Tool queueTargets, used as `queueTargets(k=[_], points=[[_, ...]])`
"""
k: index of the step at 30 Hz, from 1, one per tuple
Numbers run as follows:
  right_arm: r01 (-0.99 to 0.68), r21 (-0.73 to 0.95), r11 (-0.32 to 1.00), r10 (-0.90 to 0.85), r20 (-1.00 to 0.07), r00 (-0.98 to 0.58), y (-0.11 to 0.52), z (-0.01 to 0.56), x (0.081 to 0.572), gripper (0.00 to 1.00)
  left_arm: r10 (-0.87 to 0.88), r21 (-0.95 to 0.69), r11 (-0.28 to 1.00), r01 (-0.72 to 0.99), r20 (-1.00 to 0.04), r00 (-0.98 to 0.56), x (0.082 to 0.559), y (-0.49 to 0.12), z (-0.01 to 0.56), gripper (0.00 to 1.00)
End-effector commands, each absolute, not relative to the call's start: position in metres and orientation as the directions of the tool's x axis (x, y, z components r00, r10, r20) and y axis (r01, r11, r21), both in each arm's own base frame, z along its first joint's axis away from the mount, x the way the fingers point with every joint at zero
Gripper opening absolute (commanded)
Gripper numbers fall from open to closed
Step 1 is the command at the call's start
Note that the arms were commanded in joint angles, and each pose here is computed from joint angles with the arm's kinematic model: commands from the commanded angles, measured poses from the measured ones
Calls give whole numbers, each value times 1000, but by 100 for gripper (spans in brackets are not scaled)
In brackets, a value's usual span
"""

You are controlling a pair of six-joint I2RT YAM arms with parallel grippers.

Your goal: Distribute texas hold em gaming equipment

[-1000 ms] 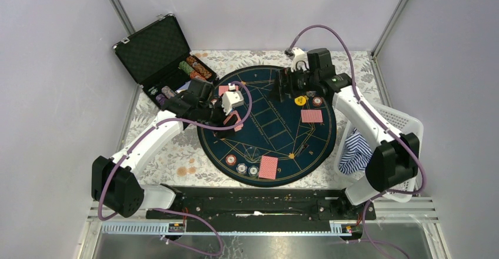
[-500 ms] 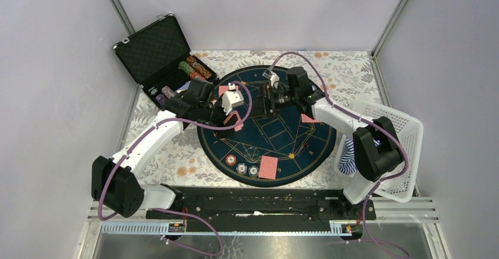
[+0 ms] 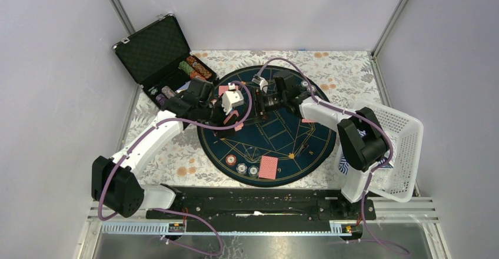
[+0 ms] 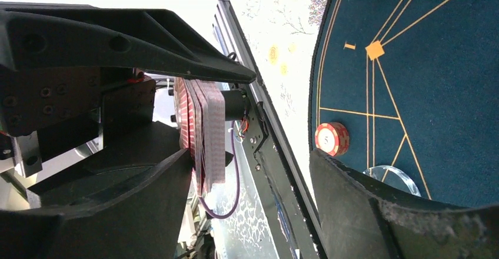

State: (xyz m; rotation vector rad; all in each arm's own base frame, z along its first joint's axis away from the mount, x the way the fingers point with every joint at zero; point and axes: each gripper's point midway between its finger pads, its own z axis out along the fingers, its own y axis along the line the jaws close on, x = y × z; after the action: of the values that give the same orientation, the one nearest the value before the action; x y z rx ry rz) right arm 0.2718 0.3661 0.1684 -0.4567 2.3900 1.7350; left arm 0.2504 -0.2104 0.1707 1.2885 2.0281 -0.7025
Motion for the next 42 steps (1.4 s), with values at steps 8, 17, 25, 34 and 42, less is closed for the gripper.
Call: queueTargets(k=[8, 17, 25, 34, 42], points=[[-396, 875, 280, -177, -358, -917, 367, 184, 277, 54, 535, -61, 362, 930, -804, -260, 257, -218, 193, 0], [-412, 872, 263, -162, -381, -910, 358, 194, 281, 36, 534, -61, 364, 930, -804, -262, 257, -218, 193, 0], [-446, 874, 192, -154, -422, -894, 357, 219, 276, 41, 539, -58, 367, 928, -800, -263, 257, -217, 191, 0], [-394, 901, 180, -188, -362, -913, 374, 216, 267, 51, 536, -64, 363, 929, -802, -265, 258, -218, 191, 0], [-384, 901, 201, -204, -345, -916, 378, 207, 265, 37, 536, -62, 368, 928, -801, -266, 257, -217, 191, 0]])
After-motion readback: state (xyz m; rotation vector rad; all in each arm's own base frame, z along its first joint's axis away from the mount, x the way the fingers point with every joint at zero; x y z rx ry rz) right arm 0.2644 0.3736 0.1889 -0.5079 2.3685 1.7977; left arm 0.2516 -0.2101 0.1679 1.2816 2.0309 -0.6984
